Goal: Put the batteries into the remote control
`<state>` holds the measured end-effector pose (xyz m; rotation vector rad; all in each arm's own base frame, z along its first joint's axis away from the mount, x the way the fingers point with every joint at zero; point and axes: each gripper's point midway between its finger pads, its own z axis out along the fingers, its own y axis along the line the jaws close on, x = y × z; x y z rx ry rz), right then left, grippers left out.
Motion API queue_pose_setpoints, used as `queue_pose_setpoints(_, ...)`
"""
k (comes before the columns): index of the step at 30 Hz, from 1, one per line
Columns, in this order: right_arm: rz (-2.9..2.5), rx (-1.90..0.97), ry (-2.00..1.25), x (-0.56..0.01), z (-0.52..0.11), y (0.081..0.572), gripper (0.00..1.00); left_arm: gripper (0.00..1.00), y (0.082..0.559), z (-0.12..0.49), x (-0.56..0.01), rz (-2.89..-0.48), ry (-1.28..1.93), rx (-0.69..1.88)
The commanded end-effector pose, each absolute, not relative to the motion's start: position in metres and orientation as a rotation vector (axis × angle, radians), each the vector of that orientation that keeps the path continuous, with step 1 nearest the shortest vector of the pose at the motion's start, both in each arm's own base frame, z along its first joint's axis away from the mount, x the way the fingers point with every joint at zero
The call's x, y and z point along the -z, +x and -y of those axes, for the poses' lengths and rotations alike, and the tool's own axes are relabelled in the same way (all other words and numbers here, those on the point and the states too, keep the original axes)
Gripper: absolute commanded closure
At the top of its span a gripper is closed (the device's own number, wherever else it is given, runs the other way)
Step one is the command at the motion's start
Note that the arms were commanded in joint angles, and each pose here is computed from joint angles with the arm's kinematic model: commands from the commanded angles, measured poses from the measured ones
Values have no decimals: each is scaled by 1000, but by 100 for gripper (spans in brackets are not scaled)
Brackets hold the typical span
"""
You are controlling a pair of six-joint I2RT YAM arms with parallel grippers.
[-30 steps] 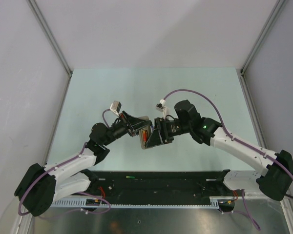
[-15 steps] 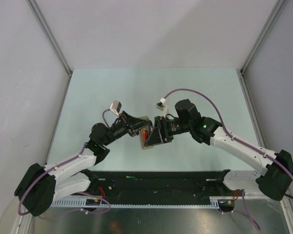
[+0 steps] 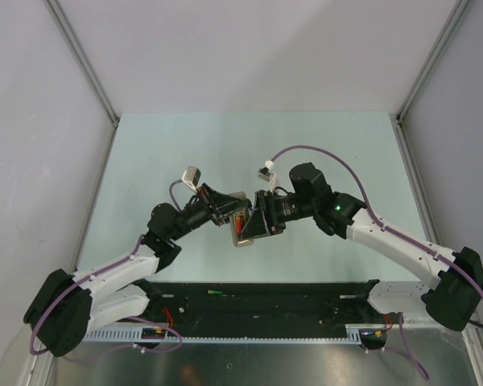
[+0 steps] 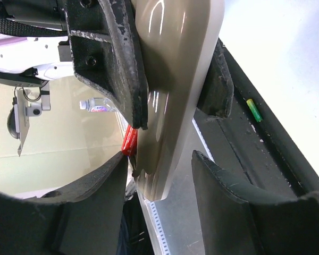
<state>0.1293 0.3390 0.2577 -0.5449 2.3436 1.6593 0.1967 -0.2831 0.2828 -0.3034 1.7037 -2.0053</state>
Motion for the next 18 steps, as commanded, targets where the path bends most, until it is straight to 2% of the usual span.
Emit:
queue_pose_setpoints(1, -2298, -1637, -498, -265, -342, 147, 45, 100, 180, 285, -312, -1616, -185, 2085)
queue_pose_setpoints(18, -2290, -1665, -462, -269, -346, 152, 49, 100, 172, 290, -310, -1624, -163, 2102)
